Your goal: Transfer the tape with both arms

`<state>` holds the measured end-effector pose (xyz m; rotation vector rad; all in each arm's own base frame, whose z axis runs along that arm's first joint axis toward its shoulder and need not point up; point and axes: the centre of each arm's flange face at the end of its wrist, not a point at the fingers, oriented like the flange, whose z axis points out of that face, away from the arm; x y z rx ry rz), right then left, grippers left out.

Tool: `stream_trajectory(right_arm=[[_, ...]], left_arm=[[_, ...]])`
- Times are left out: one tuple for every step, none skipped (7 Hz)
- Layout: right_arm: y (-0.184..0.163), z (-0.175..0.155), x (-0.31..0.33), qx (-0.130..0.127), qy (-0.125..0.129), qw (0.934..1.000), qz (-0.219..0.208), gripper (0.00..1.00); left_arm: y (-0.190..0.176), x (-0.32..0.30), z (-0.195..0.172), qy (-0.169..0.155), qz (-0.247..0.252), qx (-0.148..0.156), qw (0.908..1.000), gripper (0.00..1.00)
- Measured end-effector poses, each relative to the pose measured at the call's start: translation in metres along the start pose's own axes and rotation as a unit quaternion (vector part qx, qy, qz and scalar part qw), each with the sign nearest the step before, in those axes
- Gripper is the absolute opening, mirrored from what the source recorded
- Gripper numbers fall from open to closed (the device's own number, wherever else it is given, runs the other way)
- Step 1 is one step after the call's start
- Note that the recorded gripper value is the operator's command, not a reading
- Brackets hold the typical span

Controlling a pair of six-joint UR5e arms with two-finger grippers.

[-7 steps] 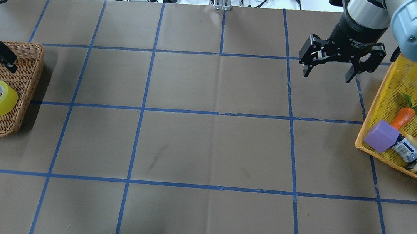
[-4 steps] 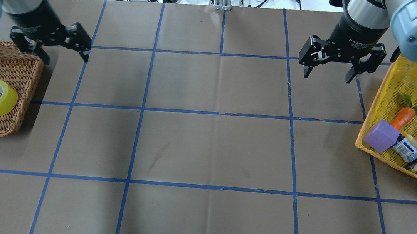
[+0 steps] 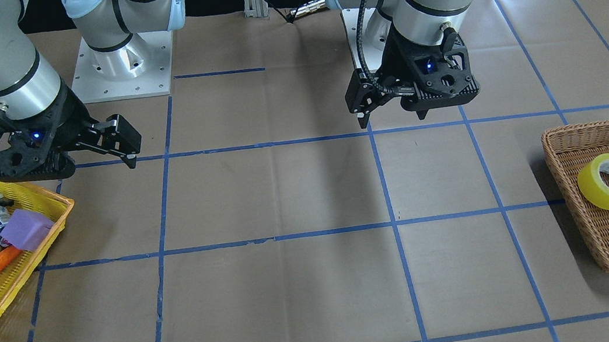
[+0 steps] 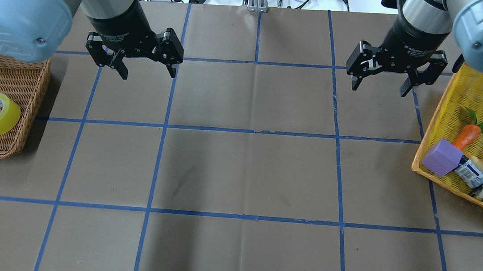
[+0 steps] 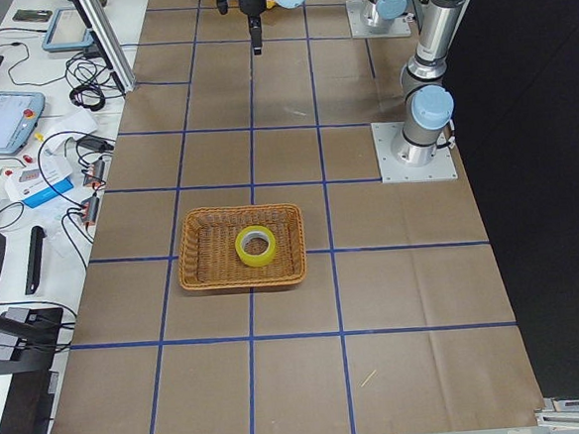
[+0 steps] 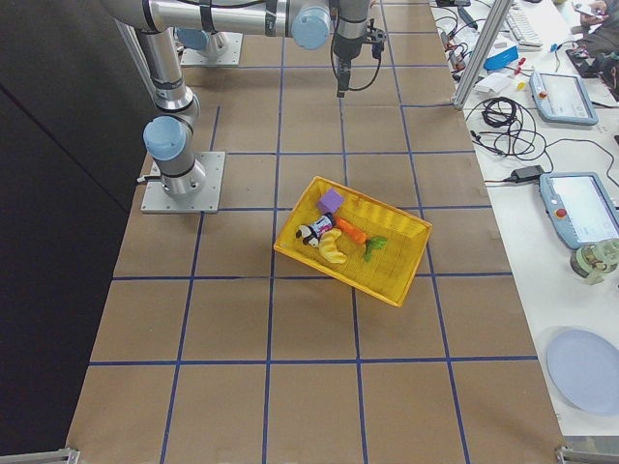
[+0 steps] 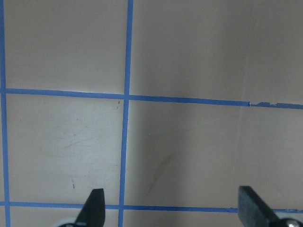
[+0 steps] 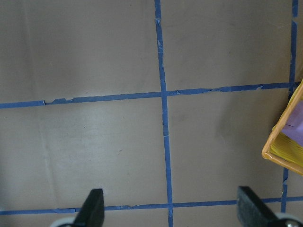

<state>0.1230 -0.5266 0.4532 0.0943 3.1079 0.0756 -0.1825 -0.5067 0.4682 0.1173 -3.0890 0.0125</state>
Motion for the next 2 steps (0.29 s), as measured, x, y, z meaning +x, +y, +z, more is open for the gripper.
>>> stream_trajectory(right_arm=[[0.0,0.0,0.0,0.0,0.0,1.0,0.0,1.0],[-0.0001,0.0002,-0.0001,0.0,-0.001,1.0,0.0,1.0]], left_arm=[[0.0015,0.0034,-0.0003,0.001,0.002,0.0,1.0,1.0],[0.0024,0.0055,-0.0005,0.002,0.004,0.0,1.0,1.0]])
